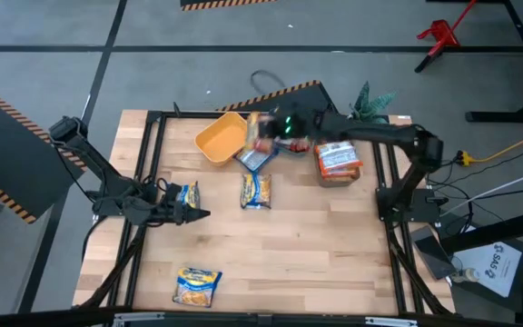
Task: Sort Maruchan noodles
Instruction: Put the red noodle pack into the blue bin
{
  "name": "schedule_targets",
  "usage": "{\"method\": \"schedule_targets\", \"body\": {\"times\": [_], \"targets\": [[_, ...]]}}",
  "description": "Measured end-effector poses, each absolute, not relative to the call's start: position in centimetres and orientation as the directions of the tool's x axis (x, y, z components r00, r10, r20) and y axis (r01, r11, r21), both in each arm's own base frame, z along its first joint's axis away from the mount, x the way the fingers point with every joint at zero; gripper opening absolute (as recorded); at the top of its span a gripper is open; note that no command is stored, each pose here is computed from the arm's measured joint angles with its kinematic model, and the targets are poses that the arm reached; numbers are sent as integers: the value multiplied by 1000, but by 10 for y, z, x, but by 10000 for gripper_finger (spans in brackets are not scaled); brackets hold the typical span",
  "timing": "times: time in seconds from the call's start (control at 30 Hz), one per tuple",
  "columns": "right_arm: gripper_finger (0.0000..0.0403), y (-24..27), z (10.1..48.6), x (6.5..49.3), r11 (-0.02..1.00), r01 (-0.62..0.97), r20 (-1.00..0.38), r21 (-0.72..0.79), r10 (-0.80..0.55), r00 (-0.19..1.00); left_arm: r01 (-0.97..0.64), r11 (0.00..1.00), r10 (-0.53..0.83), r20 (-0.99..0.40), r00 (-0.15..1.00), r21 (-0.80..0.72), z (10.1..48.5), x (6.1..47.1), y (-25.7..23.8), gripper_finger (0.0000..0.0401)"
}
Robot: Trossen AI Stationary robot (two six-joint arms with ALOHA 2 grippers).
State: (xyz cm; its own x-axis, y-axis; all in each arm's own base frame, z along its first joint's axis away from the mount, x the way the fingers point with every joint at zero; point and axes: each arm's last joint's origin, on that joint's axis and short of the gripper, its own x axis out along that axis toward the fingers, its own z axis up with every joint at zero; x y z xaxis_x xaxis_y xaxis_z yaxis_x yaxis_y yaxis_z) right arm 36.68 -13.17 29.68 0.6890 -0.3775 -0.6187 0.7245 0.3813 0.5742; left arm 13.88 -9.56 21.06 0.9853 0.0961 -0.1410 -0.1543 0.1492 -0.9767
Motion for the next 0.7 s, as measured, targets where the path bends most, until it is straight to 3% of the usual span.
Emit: {"method": "schedule_targets", "body": {"times": [0.4,0.7], "targets": [[87,-214,252,309,197,866,-749,459,-439,497,-153,139,185,-126,975,-978,211,139,-93,0],[91,-225,235,301,204,782,-698,589,-360,620,-161,137,252,-123,960,-977,211,143,-85,0]]}}
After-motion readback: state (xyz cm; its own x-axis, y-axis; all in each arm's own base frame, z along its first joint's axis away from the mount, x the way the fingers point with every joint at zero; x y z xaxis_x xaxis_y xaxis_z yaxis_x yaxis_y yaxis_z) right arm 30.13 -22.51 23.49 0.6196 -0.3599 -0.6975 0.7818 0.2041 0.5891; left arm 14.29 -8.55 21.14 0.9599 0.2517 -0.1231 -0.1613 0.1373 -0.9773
